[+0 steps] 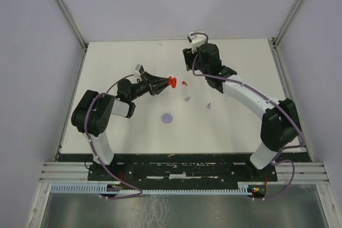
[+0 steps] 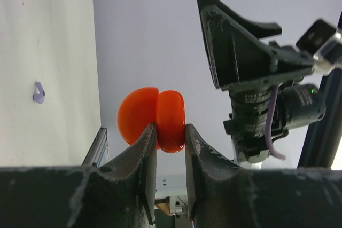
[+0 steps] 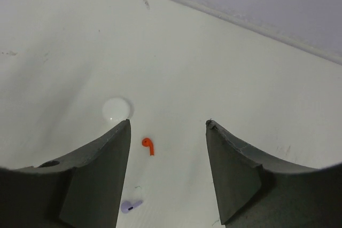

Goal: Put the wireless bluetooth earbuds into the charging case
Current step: Pick up the earbud from the center of the board.

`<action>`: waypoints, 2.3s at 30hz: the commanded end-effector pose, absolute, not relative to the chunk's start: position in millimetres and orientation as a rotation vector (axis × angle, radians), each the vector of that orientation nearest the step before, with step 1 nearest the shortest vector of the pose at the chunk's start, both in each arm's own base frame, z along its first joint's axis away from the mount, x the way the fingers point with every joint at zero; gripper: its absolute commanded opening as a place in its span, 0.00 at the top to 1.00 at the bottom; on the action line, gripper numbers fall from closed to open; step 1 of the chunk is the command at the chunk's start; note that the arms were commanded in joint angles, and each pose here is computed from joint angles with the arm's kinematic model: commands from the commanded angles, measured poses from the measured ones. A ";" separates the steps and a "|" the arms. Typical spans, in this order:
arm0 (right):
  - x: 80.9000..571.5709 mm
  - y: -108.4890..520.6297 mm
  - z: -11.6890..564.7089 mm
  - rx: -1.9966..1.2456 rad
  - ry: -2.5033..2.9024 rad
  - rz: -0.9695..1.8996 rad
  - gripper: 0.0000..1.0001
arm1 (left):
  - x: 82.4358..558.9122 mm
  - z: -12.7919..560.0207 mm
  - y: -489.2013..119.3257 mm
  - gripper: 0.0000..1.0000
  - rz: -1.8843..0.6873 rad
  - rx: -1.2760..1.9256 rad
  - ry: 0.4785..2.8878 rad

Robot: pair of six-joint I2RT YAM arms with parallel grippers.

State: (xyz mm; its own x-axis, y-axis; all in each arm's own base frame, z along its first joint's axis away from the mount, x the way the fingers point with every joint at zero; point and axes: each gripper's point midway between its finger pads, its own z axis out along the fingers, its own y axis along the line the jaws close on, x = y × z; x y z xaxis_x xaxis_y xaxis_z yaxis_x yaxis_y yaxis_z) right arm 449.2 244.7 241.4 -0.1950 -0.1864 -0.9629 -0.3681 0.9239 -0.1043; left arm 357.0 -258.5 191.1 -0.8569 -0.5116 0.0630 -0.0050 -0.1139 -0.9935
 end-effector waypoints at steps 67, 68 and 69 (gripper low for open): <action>494.5 278.9 46.5 -0.499 2.492 0.271 0.39 | 339.0 209.4 -241.0 0.97 -2.016 -0.466 1.718; 494.4 279.3 45.6 -0.502 2.493 0.269 0.40 | 339.4 209.7 -240.9 0.97 -2.016 -0.466 1.717; 494.8 278.9 45.9 -0.505 2.493 0.266 0.40 | 340.0 209.5 -240.9 0.97 -2.015 -0.468 1.719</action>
